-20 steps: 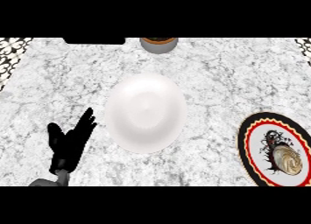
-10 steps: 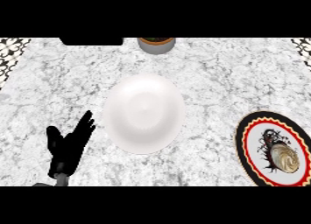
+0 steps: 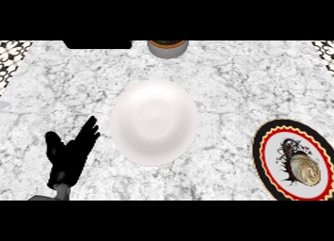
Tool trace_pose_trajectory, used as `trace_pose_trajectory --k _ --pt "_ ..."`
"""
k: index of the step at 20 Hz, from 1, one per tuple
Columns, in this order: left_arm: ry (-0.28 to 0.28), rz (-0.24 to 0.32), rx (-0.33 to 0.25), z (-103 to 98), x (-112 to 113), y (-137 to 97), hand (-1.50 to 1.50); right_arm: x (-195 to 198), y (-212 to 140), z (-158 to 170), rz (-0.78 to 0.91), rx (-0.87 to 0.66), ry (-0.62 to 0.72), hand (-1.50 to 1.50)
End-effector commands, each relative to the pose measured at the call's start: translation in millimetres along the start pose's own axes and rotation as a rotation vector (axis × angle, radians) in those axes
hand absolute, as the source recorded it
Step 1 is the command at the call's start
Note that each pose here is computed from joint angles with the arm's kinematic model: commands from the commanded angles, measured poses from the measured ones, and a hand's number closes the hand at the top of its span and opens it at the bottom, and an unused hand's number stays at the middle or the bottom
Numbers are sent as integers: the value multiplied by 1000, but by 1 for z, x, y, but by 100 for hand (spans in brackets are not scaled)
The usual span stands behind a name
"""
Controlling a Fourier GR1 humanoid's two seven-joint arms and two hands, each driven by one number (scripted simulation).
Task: Pick the cupcake from the plate and place it in the plate
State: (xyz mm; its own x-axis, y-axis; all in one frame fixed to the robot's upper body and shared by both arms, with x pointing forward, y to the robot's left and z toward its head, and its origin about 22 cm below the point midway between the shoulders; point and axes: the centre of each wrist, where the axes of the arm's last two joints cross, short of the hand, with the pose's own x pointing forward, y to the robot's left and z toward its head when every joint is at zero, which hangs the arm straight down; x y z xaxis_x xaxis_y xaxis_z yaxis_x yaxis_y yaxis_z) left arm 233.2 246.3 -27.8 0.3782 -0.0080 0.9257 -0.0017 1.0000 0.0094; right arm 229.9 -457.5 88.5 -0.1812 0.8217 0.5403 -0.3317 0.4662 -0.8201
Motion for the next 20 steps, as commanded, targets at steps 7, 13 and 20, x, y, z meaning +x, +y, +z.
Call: trace_pose_trajectory --k 7,13,20 --pt "-3 3 -4 -8 13 -19 0 6 51 -4 -18 98 35 -150" --pt "-17 11 3 -9 2 8 0 2 56 -9 25 83 57 -150" --pt "-20 -6 3 -8 2 -10 0 7 81 -16 110 68 137 -150"
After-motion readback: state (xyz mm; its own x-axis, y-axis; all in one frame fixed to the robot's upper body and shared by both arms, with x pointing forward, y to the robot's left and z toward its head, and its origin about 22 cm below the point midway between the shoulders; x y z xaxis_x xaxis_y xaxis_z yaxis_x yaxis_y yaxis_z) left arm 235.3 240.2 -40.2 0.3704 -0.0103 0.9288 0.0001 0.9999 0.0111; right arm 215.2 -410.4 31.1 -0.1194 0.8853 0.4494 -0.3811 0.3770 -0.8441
